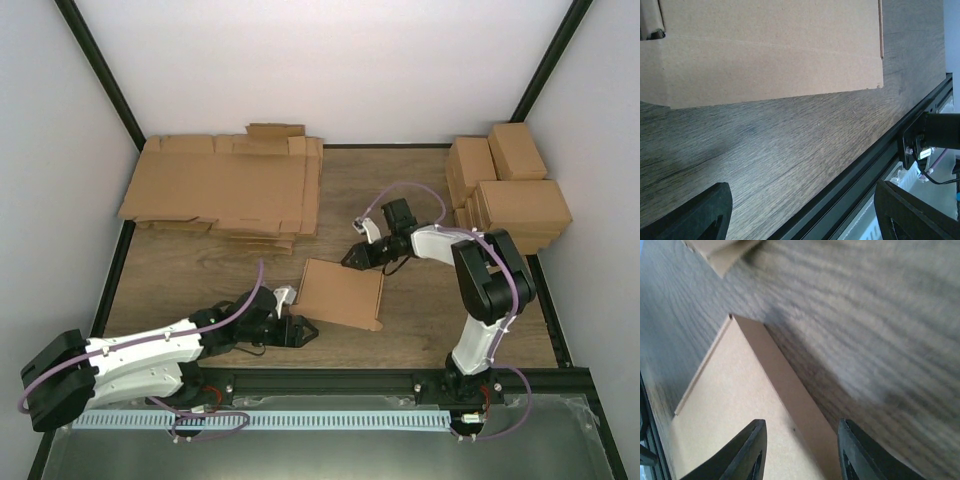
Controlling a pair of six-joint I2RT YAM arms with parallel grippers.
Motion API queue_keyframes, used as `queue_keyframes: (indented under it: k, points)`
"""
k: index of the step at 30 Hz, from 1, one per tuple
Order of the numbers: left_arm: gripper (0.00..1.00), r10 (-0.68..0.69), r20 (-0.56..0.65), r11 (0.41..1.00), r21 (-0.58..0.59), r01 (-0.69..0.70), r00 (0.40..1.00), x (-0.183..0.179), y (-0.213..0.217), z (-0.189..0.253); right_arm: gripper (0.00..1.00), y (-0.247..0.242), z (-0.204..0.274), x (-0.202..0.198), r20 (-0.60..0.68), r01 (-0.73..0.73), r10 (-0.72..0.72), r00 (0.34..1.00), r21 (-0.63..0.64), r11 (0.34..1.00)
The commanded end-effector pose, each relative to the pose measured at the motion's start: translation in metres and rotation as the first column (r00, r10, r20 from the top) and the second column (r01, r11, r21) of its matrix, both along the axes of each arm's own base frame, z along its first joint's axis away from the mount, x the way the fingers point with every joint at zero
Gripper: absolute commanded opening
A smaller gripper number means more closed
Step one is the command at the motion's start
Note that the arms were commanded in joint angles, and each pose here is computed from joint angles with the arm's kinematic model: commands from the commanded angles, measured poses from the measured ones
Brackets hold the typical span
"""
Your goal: Fold the paper box
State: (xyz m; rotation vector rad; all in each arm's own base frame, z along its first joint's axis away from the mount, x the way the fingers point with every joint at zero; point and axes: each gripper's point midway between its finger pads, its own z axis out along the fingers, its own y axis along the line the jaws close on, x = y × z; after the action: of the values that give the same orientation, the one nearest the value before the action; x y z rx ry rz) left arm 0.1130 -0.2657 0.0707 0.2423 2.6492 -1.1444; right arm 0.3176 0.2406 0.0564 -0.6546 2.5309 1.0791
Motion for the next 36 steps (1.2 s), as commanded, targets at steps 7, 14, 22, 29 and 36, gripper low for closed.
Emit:
queue_keyframes:
  k: [7,14,22,29,36]
  points:
    - [0.80,0.001,0.024,1.000,-0.025,0.000,1.000,0.005,-0.009,0.012,0.35,0.000,-0.022,-0.022,-0.078,-0.031,0.033,0.996,0.038,0.999]
    - [0.80,0.013,0.027,0.999,-0.038,-0.012,1.000,0.006,-0.008,0.015,0.17,-0.005,-0.039,-0.026,-0.128,-0.007,0.009,0.992,0.016,1.000]
    - [0.74,0.019,0.047,0.999,-0.033,-0.018,0.999,0.007,-0.005,0.023,0.16,-0.015,-0.042,-0.014,-0.147,0.049,-0.045,0.988,0.025,0.998]
    - [0.56,0.116,0.010,0.993,0.027,-0.116,0.993,0.013,0.010,0.004,0.16,-0.026,-0.052,-0.002,-0.167,0.101,-0.102,0.981,-0.011,0.995]
    - [0.12,0.177,-0.031,0.983,0.056,-0.175,0.984,0.016,0.014,-0.017,0.16,-0.028,-0.052,0.000,-0.166,0.108,-0.108,0.980,-0.009,0.994]
